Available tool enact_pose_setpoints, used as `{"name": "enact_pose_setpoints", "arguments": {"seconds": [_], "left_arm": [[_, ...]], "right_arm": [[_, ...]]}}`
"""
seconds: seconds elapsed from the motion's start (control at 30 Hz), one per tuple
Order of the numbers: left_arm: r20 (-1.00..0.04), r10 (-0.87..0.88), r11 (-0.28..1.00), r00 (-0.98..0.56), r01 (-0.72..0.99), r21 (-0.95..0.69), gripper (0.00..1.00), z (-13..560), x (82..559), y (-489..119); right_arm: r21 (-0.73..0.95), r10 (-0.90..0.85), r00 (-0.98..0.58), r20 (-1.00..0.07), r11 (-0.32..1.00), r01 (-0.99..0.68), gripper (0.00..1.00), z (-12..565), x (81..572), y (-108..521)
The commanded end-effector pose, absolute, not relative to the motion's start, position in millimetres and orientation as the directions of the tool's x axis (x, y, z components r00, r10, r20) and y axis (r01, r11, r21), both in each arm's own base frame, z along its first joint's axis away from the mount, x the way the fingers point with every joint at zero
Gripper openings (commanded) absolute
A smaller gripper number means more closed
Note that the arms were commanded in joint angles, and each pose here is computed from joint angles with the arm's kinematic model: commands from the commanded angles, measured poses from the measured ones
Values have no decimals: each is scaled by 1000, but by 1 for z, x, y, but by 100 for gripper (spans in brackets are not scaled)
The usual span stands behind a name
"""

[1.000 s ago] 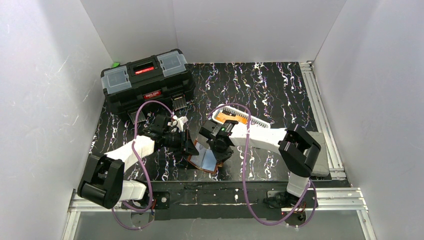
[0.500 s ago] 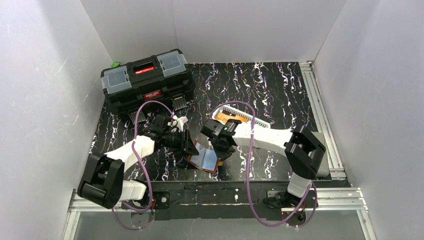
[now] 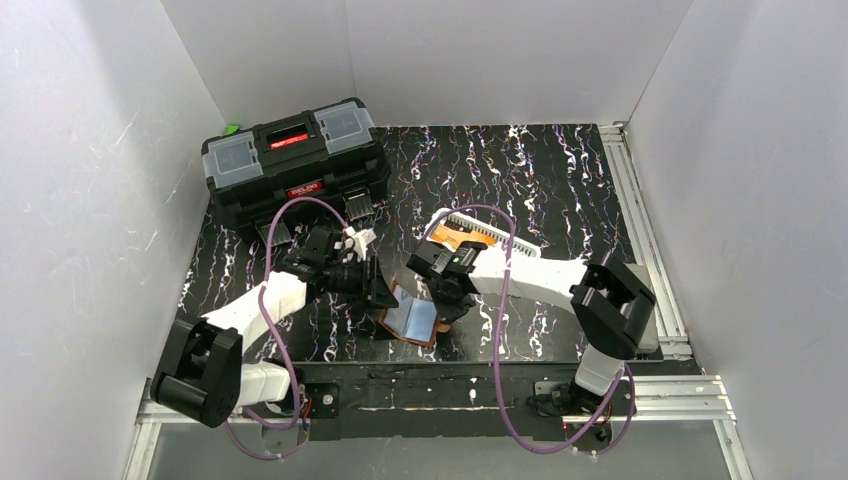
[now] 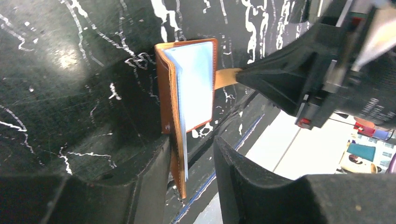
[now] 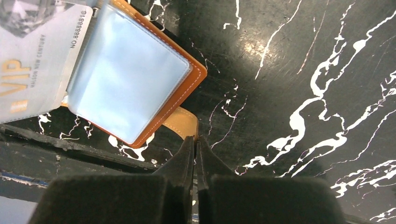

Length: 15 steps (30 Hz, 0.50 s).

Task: Put the credit cards into the card holder
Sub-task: Close the card holder at the center of the board.

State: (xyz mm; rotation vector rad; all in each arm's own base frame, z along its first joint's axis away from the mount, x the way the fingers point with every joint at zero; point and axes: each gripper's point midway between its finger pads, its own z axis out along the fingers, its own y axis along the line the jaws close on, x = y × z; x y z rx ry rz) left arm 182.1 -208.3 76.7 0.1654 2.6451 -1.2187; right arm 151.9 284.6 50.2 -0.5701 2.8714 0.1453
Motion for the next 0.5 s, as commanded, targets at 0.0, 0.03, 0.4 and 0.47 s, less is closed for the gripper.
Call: {"name": "enact_pose_setpoints", "arguments": {"seconds": [0.0, 0.03, 0.4, 0.47], "left_arm": [[-355, 47, 607, -934, 309, -732, 38, 108, 188, -220], [-359, 58, 600, -932, 320, -733, 39, 109, 187, -223], [-387, 178, 491, -905, 423, -761, 43, 93, 180, -270], [-395, 211, 454, -894, 447, -771, 45, 93, 176, -280]], "right_arm": [[106, -325, -882, -343, 919, -380, 1, 65, 168, 293], [112, -320, -879, -354, 919, -379, 1, 64, 169, 293], [230, -206, -889, -409, 919, -319, 1, 61, 168, 286], [262, -177, -898, -403, 917, -299, 1, 55, 166, 282]]}}
